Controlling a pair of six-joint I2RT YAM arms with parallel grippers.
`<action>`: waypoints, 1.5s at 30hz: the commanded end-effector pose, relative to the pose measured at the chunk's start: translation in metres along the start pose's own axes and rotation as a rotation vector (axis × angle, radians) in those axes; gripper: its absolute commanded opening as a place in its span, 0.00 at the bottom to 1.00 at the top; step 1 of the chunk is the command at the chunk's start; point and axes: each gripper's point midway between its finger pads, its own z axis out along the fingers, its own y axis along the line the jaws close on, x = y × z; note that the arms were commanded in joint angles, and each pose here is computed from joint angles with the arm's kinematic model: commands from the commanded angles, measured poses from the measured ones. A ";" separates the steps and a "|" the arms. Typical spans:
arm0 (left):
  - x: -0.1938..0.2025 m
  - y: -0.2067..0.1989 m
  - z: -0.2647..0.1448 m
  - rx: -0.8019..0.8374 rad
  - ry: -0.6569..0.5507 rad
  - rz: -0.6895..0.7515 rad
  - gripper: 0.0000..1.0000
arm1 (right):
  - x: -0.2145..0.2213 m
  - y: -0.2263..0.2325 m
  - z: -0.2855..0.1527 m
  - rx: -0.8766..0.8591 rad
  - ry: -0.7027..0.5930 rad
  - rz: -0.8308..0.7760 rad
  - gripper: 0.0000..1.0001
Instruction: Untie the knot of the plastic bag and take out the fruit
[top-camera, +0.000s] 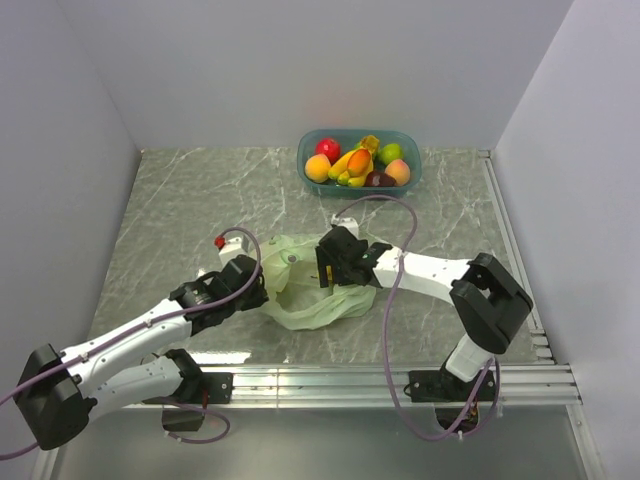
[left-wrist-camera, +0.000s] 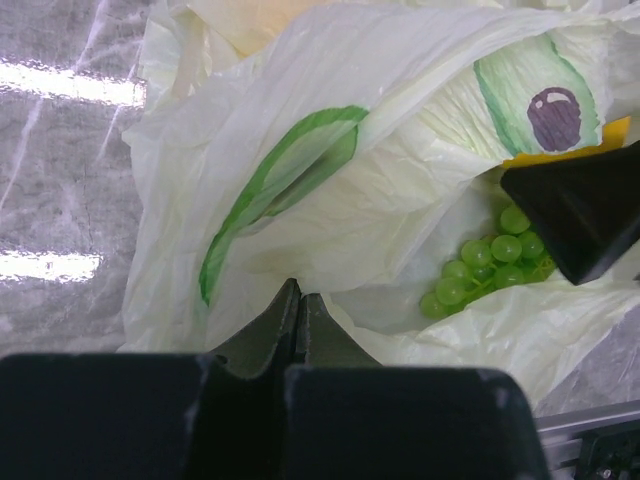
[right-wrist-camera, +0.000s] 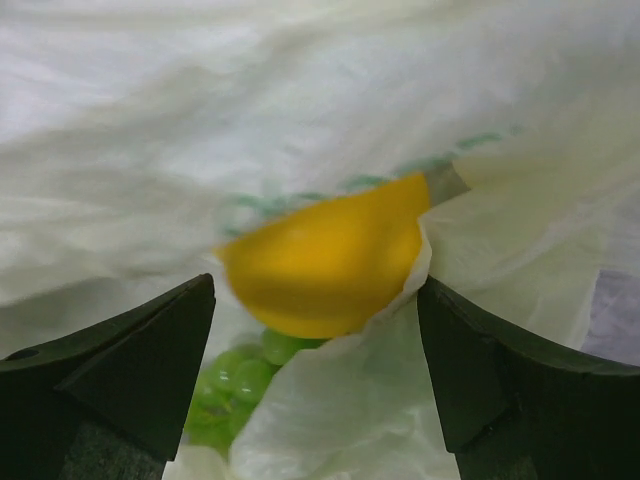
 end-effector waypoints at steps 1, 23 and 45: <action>-0.001 -0.001 -0.003 0.020 -0.007 0.001 0.01 | 0.016 -0.019 0.007 0.044 0.004 0.049 0.89; -0.003 -0.010 0.000 0.038 -0.001 0.021 0.01 | -0.069 0.025 -0.055 -0.156 -0.203 0.006 0.84; 0.000 -0.005 0.002 0.008 0.010 0.021 0.00 | 0.002 0.013 0.012 -0.106 -0.029 -0.040 0.60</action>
